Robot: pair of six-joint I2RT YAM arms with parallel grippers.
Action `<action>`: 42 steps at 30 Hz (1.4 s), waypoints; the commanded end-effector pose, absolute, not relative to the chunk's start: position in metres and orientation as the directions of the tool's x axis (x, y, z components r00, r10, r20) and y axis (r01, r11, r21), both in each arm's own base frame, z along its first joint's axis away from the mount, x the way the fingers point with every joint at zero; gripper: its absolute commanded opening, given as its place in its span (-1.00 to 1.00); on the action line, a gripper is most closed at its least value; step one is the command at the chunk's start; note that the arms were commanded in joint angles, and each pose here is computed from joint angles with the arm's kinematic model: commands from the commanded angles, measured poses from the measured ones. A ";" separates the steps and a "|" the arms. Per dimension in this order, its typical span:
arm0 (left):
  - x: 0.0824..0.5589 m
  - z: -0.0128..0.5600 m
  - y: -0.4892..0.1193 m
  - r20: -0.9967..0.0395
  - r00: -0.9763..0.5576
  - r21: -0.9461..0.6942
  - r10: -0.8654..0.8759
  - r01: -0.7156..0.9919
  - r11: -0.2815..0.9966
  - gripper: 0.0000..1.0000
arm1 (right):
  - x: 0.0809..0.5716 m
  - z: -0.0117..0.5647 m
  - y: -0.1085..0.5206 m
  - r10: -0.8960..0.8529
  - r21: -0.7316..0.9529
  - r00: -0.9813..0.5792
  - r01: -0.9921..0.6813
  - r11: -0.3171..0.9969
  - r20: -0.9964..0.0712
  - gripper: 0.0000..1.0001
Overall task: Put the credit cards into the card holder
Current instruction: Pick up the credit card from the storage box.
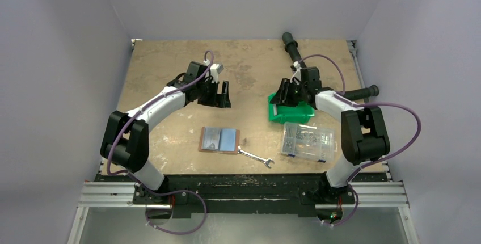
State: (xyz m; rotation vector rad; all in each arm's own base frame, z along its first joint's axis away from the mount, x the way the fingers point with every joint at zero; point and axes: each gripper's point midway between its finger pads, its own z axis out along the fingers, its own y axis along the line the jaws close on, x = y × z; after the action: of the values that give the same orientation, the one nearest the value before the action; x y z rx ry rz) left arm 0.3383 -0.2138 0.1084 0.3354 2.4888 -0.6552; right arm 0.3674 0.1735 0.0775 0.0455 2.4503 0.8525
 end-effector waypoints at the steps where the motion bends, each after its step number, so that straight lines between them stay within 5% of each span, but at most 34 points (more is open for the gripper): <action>1: 0.343 0.124 -0.215 -0.613 -0.784 -0.375 0.098 0.398 0.837 0.60 | 0.369 0.093 0.179 0.211 0.615 -0.835 -0.181 0.768 -0.508 -0.18; 24: 0.341 0.122 -0.218 -0.605 -0.790 -0.389 0.098 0.401 0.829 0.60 | 0.365 0.103 0.174 0.232 0.646 -0.829 -0.190 0.740 -0.509 -0.47; 32: 0.341 0.121 -0.219 -0.602 -0.793 -0.394 0.099 0.402 0.826 0.60 | 0.364 0.105 0.172 0.236 0.649 -0.827 -0.191 0.736 -0.510 -0.75; 42: 0.340 0.120 -0.221 -0.598 -0.796 -0.404 0.098 0.405 0.821 0.60 | 0.367 0.092 0.160 0.218 0.585 -0.817 -0.170 0.793 -0.533 0.01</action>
State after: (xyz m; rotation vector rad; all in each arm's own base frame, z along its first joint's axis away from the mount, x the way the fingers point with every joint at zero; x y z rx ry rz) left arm 0.3358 -0.2158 0.1072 0.3423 2.4908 -0.6762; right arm 0.3631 0.1652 0.0872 0.0640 2.4129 0.8959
